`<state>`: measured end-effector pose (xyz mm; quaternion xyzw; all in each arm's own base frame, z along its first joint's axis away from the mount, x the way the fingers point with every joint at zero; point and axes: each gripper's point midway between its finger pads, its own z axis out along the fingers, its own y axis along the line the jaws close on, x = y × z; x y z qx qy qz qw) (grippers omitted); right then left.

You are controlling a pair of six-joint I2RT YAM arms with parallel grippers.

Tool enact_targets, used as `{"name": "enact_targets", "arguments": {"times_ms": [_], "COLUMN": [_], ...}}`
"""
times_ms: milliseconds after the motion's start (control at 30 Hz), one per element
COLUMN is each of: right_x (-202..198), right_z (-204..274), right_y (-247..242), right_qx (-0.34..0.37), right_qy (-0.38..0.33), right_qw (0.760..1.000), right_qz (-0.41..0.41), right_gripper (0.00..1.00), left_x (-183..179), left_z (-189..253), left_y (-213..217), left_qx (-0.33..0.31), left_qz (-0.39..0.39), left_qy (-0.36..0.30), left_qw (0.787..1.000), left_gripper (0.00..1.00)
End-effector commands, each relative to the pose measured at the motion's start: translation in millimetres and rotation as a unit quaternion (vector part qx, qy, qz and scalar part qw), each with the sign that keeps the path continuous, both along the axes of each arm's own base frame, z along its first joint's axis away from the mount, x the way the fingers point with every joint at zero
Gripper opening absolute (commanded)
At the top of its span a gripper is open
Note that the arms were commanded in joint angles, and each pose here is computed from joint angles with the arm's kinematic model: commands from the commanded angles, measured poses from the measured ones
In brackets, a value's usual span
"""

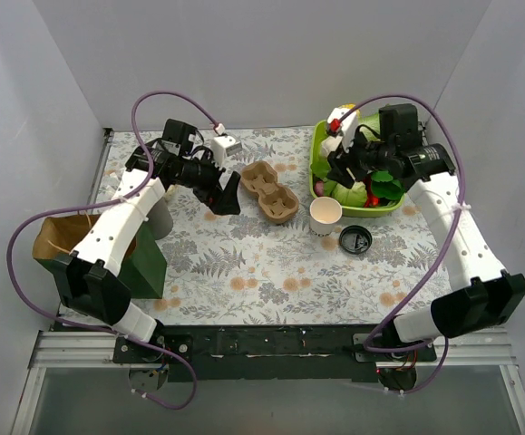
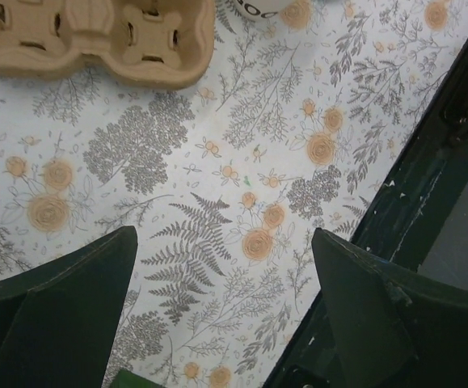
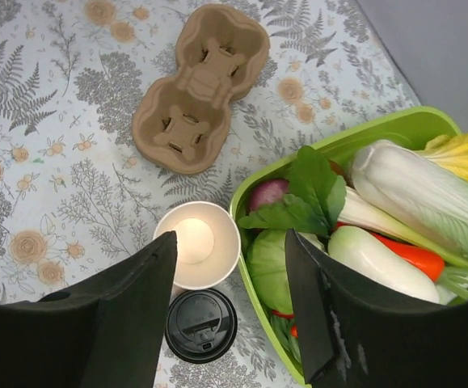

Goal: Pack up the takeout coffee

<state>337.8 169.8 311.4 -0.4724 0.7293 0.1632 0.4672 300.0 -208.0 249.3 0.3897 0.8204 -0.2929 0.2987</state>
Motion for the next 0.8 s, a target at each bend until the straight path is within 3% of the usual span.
{"name": "enact_targets", "arguments": {"times_ms": [0,100,333,567,767], "right_x": [3.0,-5.5,-32.3,-39.7,-29.8], "right_z": [-24.5,-57.1,-122.2,-167.1,-187.3], "right_y": [7.5,6.7,7.5,8.8,9.7], "right_qx": [-0.031,-0.074,-0.152,-0.210,-0.228], "right_qy": [0.027,0.048,0.033,0.039,0.043], "right_qw": [0.999,0.993,0.969,0.947,0.944], "right_qz": [0.031,0.081,0.191,0.241,0.236], "right_gripper": [0.60,0.54,0.64,0.66,0.65], "left_x": [-11.8,4.9,43.0,35.9,34.1], "left_z": [14.3,31.5,19.2,18.0,18.3], "left_y": [2.0,-11.1,-12.8,-15.8,-13.3], "left_qx": [-0.015,-0.043,-0.022,-0.033,-0.030], "left_qz": [0.013,0.035,0.063,0.057,0.061], "left_qy": [0.001,0.021,-0.001,0.012,0.008], "left_qw": [1.000,0.998,0.998,0.998,0.998], "left_gripper": [0.93,0.98,0.98,0.98,0.98]}}
